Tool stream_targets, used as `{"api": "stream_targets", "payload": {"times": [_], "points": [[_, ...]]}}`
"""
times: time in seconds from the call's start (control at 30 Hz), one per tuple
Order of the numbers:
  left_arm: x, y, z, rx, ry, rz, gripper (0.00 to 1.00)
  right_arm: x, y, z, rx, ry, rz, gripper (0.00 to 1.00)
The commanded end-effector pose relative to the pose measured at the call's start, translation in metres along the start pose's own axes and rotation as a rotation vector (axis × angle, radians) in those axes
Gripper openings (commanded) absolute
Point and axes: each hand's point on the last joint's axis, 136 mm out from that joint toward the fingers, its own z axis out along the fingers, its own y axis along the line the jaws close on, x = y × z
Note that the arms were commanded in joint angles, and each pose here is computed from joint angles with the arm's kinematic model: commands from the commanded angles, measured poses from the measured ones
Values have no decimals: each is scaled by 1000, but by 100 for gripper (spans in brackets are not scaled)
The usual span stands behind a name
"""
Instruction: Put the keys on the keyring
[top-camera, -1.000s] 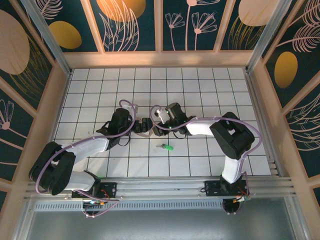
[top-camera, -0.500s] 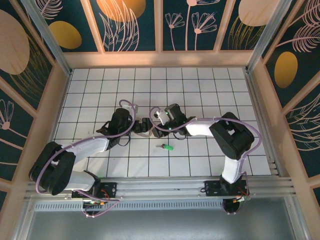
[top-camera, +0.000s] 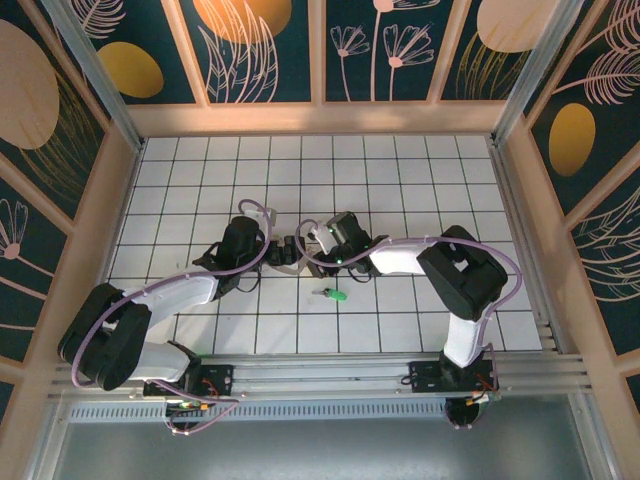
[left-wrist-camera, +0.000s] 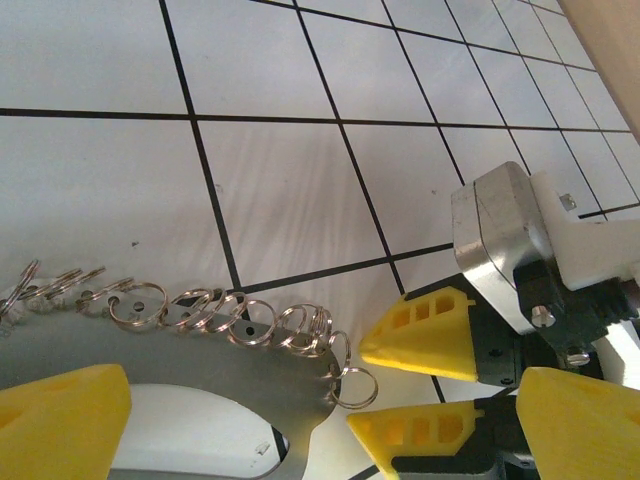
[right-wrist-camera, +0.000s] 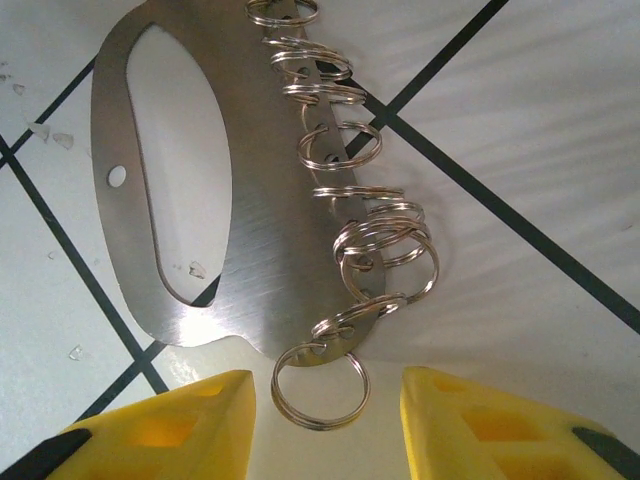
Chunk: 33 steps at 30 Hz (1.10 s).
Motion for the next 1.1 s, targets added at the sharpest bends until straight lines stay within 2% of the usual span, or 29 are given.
{"api": "stream_targets", "payload": {"times": [0.0,0.5,1.07], "points": [[-10,-12,-1,39,-27,-5,99,15,-2,5,22,45,-22,42],[-10,-12,-1,43,-25,-6,99,3,6,9,-5,26,-44,34],[-12,-13,-4,45,-35,-6,99,-4,16,0,-37,8,-49,0]]}}
